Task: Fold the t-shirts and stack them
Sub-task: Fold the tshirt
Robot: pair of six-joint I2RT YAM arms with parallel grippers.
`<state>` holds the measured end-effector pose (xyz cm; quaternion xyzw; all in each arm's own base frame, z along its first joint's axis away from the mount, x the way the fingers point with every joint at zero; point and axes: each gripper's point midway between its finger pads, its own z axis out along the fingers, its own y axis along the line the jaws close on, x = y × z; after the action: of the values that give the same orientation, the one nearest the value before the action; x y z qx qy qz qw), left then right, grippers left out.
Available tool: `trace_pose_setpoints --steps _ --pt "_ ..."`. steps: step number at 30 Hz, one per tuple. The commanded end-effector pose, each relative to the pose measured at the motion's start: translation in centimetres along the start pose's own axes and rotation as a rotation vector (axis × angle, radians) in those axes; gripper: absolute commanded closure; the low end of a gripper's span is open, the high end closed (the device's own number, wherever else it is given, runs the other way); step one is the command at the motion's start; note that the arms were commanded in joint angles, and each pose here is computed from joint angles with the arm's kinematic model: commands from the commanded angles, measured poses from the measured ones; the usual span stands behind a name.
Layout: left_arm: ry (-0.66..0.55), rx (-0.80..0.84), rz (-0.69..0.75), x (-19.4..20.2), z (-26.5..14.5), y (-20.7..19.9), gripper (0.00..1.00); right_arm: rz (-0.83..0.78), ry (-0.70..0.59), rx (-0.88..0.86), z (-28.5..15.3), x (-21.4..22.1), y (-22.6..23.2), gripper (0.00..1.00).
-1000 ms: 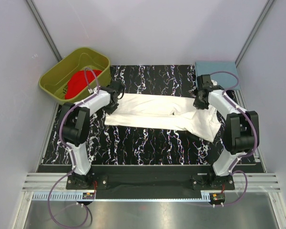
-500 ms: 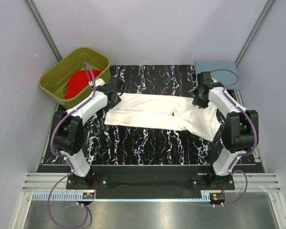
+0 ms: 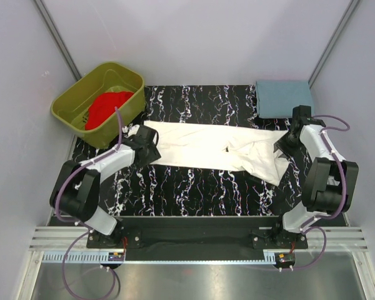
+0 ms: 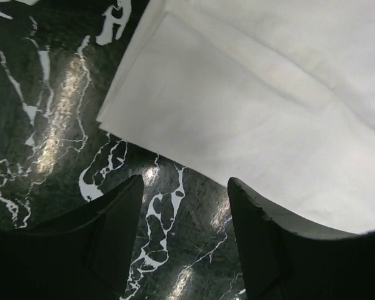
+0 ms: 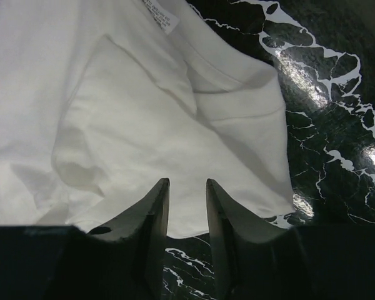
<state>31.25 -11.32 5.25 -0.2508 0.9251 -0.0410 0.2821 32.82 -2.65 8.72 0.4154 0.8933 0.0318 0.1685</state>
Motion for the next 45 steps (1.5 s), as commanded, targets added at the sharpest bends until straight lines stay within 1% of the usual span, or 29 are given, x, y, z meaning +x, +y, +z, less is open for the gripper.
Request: trace_pose_setpoints --steps 1,2,3,4,5,6,8,9,10,11,12,13,15,16,18,19,20,21,25,27,28,29,30,32,36,42,44,45 --pt "0.024 0.055 0.045 -1.1 0.7 -2.9 0.38 0.010 -0.035 -0.074 -1.0 -1.5 2.3 0.62" --pt "0.032 0.064 0.083 -1.3 0.9 -3.5 0.39 -0.020 0.010 -0.081 -0.4 -1.2 2.8 0.62" --pt "0.035 0.105 0.110 -1.3 0.8 -4.3 0.39 -0.029 0.004 -0.051 -1.2 -2.2 3.0 0.62" --pt "0.066 0.196 0.139 -0.8 0.2 -6.2 0.40 -0.035 -0.008 -0.015 -0.9 -2.8 2.7 0.62" --pt "0.039 0.294 0.185 -1.4 -0.5 -8.4 0.40 -0.054 -0.016 0.034 0.0 -3.4 2.1 0.61" --pt "0.057 0.423 0.216 -1.5 -2.1 -11.2 0.40 -0.067 -0.040 0.038 -0.1 -4.4 2.5 0.61" --pt "0.041 0.554 0.336 -0.8 -4.0 -15.2 0.39 -0.197 -0.021 -0.030 0.7 -4.5 3.7 0.57" --pt "0.037 0.594 0.379 -0.7 -4.9 -16.8 0.38 -0.250 -0.049 -0.070 1.2 -5.3 4.5 0.54" --pt "0.013 0.658 0.430 -0.6 -6.9 -19.7 0.38 -0.308 -0.044 -0.067 2.2 -5.4 4.4 0.52" --pt "0.019 0.724 0.531 1.0 -7.5 -23.2 0.37 -0.356 -0.020 -0.153 3.3 -5.8 5.6 0.50" --pt "0.000 0.759 0.540 0.8 -8.8 -24.5 0.37 -0.368 -0.007 -0.146 3.9 -5.6 5.4 0.50" --pt "0.012 0.755 0.574 1.8 -7.9 -25.3 0.37 -0.382 0.020 -0.193 4.1 -5.2 6.1 0.50" --pt "0.019 0.803 0.621 3.4 -8.2 -27.2 0.36 -0.414 0.039 -0.240 5.1 -5.1 7.0 0.51" --pt "0.004 0.834 0.642 3.9 -7.7 -28.7 0.36 -0.424 0.055 -0.257 5.5 -4.9 7.3 0.52" --pt "0.014 0.889 0.679 5.7 -7.5 -30.3 0.35 -0.455 0.068 -0.249 6.5 -5.1 7.3 0.53" --pt "0.019 0.887 0.695 6.3 -6.5 -31.2 0.35 -0.461 0.063 -0.231 6.8 -5.4 7.1 0.53" --pt "0.010 0.833 0.701 6.4 -5.5 -31.2 0.35 -0.467 0.058 -0.225 6.9 -5.8 7.1 0.53" --pt "0.043 0.792 0.710 7.3 -3.9 -30.8 0.35 -0.482 0.061 -0.226 7.1 -5.8 7.1 0.53" --pt "0.048 0.753 0.701 7.7 -2.5 -30.0 0.34 -0.510 0.051 -0.169 7.4 -6.5 6.2 0.53" --pt "0.061 0.795 0.705 8.2 -2.7 -30.4 0.34 -0.517 0.059 -0.156 7.6 -6.6 5.8 0.53" --pt "0.053 0.840 0.711 8.3 -3.0 -31.2 0.35 -0.523 0.060 -0.156 7.6 -6.5 5.7 0.53" --pt "0.079 0.903 0.724 9.0 -3.8 -31.8 0.34 -0.529 0.060 -0.162 7.8 -6.4 5.7 0.53" --pt "0.069 0.945 0.733 9.0 -4.6 -32.9 0.35 -0.547 0.055 -0.173 7.7 -6.5 5.8 0.55" --pt "0.070 0.952 0.758 9.8 -4.2 -33.7 0.34 -0.555 0.078 -0.199 8.0 -6.1 5.9 0.61" --pt "0.098 0.954 0.776 11.1 -3.1 -34.9 0.32 -0.555 0.140 -0.219 9.0 -5.2 5.8 0.61" --pt "0.073 0.976 0.836 12.7 -2.4 -35.7 0.29 -0.552 0.142 -0.242 9.0 -5.3 6.1 0.59" --pt "0.075 1.006 0.834 13.0 -2.7 -36.2 0.27 -0.554 0.137 -0.259 8.8 -5.3 6.5 0.61" --pt "0.074 1.015 0.832 13.1 -2.7 -36.5 0.27 -0.555 0.135 -0.272 8.5 -5.3 6.7 0.64"
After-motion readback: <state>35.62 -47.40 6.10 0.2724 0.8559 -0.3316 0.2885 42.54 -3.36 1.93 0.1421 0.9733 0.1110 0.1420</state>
